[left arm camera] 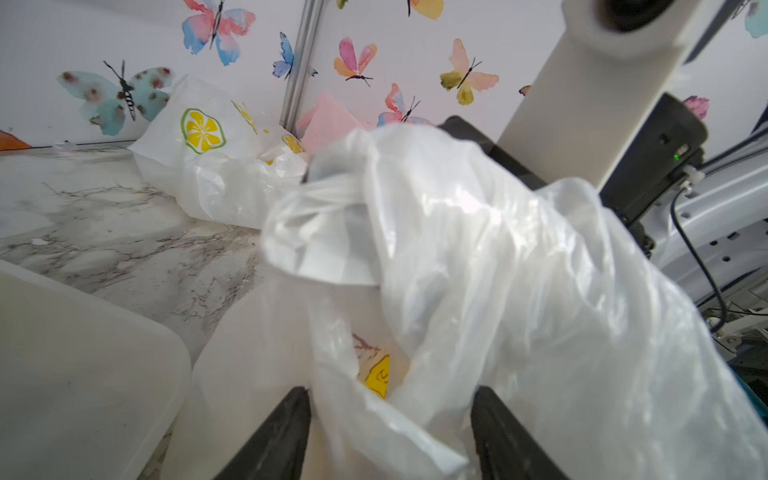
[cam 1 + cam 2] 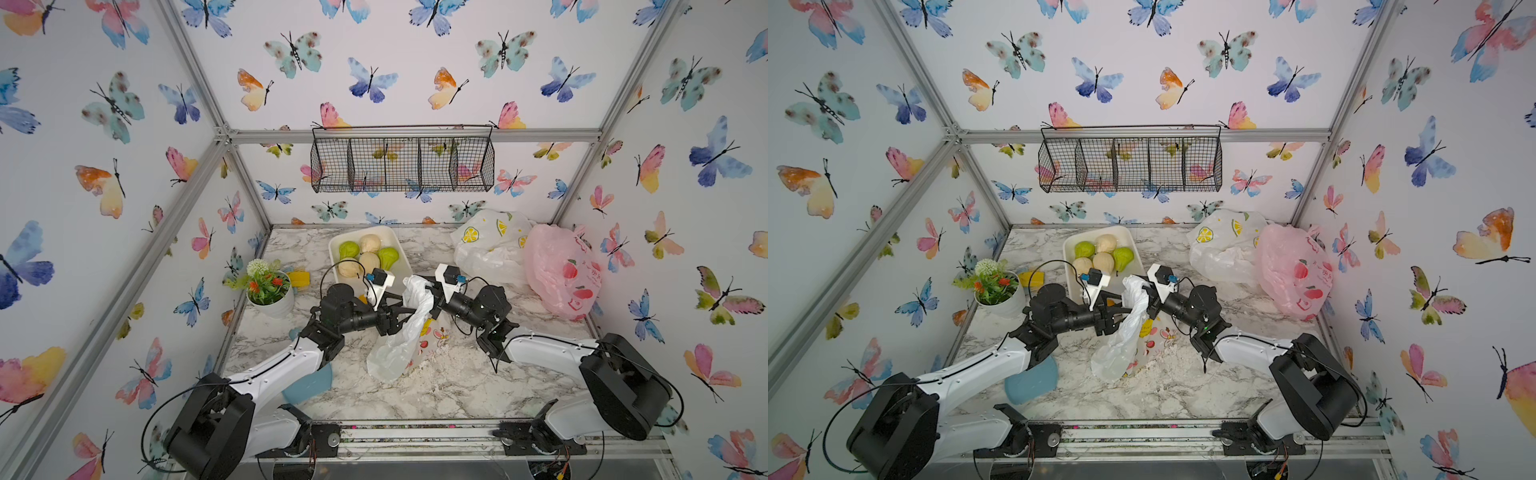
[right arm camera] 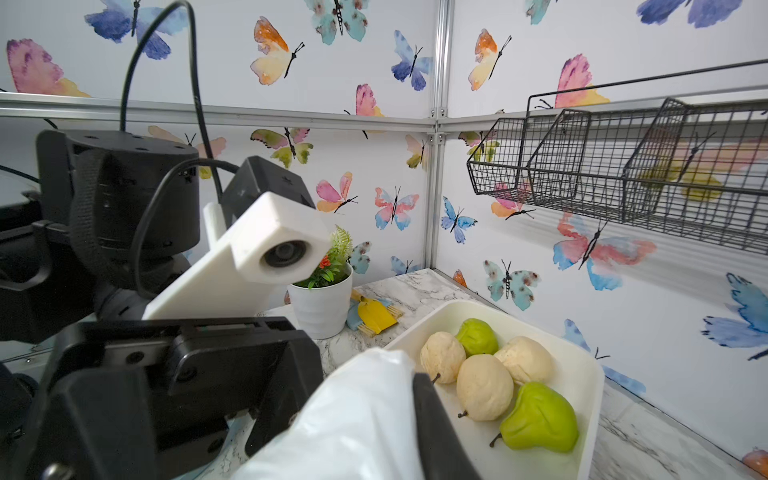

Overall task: Place the pears into plastic bags & tie knots
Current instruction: Tie the plastic bag at the center of the board.

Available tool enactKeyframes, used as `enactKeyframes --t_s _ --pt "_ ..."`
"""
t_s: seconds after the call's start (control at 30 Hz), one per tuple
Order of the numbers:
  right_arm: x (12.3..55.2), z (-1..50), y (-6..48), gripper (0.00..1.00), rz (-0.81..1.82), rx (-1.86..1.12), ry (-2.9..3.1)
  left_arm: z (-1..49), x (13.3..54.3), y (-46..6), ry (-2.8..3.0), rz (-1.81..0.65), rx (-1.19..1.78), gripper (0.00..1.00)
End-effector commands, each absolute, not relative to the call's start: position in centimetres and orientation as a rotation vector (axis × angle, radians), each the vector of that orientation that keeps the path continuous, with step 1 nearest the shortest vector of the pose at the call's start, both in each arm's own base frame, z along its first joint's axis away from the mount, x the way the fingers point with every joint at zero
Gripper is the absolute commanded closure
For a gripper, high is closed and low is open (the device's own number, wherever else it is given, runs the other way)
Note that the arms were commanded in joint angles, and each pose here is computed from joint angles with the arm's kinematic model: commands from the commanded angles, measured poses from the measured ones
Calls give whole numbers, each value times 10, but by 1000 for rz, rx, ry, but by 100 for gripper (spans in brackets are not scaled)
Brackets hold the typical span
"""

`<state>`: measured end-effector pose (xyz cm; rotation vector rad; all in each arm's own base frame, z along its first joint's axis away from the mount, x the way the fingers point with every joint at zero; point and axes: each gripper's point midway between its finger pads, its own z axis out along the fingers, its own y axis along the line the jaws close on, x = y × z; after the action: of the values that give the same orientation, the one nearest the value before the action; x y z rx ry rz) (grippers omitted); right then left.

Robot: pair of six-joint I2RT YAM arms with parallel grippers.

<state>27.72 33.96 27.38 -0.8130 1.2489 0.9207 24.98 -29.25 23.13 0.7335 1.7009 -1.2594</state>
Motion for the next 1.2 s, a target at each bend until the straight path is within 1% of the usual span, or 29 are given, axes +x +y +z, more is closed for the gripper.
enactKeyframes --t_s 0.0,0.13,0.27,0.33,0.43,0.47,0.53,0.63,0.73,0.9,1.03,1.17 --pt "271 281 351 80 1020 -851 1231 258 253 -291 1563 -1276 701 38" --pt "264 271 356 74 1083 -887 1264 264 259 -271 1569 -1199 688 38" --pt "255 273 359 73 1147 -920 1261 258 266 -235 1661 -1107 637 38" --pt "252 275 361 74 1170 -937 1269 259 270 -218 1679 -1008 621 36" --pt "249 276 364 74 1196 -967 1275 266 274 -210 1671 -914 627 36" --pt "249 277 365 73 1200 -967 1274 268 276 -211 1670 -913 624 36" --pt "256 277 364 75 1174 -936 1279 274 282 -216 1678 -963 600 41" --pt "265 279 361 72 1137 -878 1262 271 269 -237 1692 -1135 679 39" --pt "265 278 368 70 1177 -896 1243 254 266 -248 1704 -1183 648 38" --pt "264 278 375 68 1257 -888 1211 262 259 -264 1608 -1297 631 38" --pt "265 270 375 67 1254 -890 1228 267 261 -270 1596 -1312 634 39" --pt "264 272 372 68 1240 -888 1224 260 261 -254 1636 -1232 624 37"
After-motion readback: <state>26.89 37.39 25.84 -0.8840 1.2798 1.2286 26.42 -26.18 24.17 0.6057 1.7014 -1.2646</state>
